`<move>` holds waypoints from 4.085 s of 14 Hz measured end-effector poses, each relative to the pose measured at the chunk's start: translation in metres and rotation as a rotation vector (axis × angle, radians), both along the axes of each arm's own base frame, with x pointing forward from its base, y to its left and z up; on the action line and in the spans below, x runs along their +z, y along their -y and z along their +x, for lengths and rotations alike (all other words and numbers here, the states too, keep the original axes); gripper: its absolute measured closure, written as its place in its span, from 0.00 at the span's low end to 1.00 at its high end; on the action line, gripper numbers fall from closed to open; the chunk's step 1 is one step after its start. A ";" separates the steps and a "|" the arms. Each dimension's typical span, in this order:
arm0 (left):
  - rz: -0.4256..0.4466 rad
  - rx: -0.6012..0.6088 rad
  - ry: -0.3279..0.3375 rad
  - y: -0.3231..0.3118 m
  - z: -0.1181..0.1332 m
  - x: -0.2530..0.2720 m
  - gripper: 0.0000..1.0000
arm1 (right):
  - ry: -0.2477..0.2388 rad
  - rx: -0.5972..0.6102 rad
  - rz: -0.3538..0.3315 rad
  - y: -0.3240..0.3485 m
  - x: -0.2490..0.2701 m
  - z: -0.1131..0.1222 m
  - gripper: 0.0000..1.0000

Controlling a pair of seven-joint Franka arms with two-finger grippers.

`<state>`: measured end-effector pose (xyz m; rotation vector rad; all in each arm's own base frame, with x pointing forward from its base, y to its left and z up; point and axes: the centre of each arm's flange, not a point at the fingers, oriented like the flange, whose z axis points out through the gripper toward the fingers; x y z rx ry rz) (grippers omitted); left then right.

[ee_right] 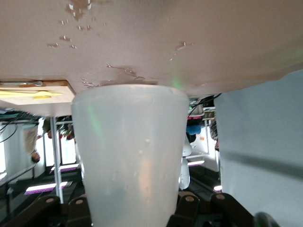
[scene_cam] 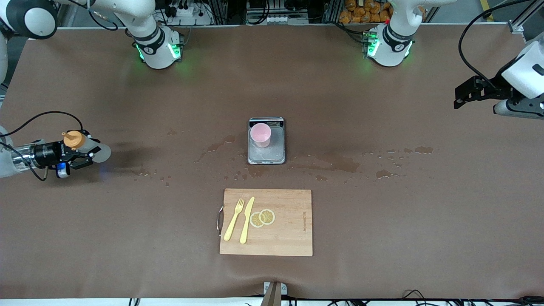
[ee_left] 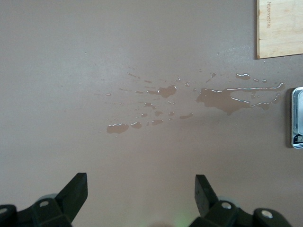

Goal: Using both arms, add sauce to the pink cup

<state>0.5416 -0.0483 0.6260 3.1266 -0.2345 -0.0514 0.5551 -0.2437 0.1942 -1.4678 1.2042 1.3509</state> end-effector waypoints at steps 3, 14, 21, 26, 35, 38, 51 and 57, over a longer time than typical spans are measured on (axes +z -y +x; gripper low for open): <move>0.000 0.004 0.002 -0.002 0.000 0.001 0.00 | 0.023 -0.039 0.072 0.013 -0.045 -0.018 0.71; 0.000 0.014 0.002 -0.008 0.001 0.001 0.00 | 0.031 0.026 0.049 -0.032 -0.078 -0.002 0.72; 0.000 0.016 0.002 -0.009 0.001 0.001 0.00 | 0.015 0.037 0.027 -0.035 -0.092 -0.005 0.70; 0.000 0.016 0.002 -0.009 0.001 0.001 0.00 | 0.015 0.044 0.026 -0.037 -0.092 -0.004 0.31; 0.000 0.016 0.001 -0.009 0.001 0.001 0.00 | 0.115 0.148 -0.150 -0.003 -0.038 0.026 0.00; 0.000 0.016 0.001 -0.009 0.001 0.001 0.00 | 0.184 0.191 -0.201 0.003 0.015 0.042 0.00; -0.001 -0.006 0.003 -0.007 0.001 0.002 0.00 | 0.517 0.514 -0.397 -0.160 0.240 0.107 0.00; -0.001 -0.005 0.004 -0.008 0.001 0.002 0.00 | 0.609 0.661 -0.596 -0.219 0.295 0.104 0.00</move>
